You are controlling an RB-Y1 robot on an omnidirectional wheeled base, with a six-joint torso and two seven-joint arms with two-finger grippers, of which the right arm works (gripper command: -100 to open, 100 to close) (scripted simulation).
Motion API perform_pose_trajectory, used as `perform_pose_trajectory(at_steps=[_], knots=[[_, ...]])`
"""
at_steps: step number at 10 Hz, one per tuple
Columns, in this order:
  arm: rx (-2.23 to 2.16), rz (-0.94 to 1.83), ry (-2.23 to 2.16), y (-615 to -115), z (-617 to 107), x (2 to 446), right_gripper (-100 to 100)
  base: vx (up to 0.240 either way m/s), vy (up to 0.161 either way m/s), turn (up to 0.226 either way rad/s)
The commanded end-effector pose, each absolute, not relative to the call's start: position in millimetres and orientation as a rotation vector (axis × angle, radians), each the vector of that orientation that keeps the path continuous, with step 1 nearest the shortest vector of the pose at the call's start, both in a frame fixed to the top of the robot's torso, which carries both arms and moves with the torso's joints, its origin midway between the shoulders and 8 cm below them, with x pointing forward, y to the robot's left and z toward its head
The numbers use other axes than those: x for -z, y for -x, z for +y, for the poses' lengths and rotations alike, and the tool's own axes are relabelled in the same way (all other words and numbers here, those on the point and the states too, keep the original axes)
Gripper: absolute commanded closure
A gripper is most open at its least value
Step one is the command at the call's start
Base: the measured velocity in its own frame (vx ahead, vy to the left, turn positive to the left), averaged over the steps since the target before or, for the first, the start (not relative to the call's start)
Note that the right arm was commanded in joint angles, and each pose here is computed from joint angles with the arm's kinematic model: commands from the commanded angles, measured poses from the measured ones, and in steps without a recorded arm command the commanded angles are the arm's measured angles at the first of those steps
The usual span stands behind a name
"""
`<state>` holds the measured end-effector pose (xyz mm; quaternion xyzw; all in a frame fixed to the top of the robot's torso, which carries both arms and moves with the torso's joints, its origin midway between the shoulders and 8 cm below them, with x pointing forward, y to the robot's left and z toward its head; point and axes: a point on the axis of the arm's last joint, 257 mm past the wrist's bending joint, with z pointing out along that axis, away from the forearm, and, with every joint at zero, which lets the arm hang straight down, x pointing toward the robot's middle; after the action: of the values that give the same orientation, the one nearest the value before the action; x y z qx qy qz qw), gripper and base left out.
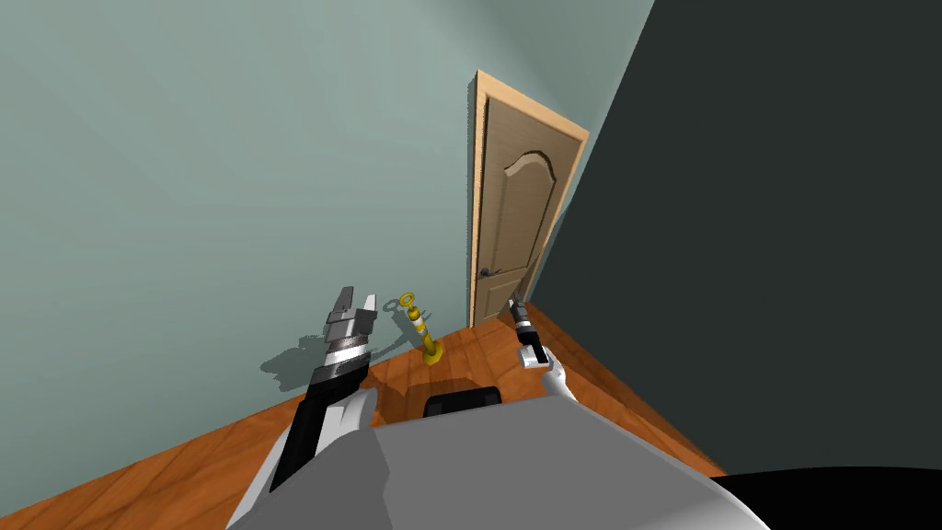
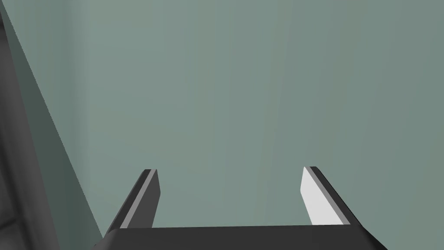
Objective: Pull the door open
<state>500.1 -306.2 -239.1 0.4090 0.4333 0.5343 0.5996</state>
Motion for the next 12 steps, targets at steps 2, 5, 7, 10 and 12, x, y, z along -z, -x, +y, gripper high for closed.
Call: perform_pose_trajectory(at_steps=[2,5,7,10,12], knots=[[-1.228,1.032,-0.971,-506.7,-306.9,253.4,-100,0.063,-0.076,0.126],[-1.216,1.060,-0.995,-513.2,-309.2,268.8,-100,0.060,-0.085,0.141],[-1.207,1.079,-1.011,-517.0,-311.0,278.7,-100,0.051,-0.085,0.129],[-1.194,1.104,-1.034,-522.0,-313.7,292.2,-100,0.054,-0.084,0.128],[-1.184,1.120,-1.048,-524.8,-315.6,300.6,-100,0.049,-0.094,0.128]])
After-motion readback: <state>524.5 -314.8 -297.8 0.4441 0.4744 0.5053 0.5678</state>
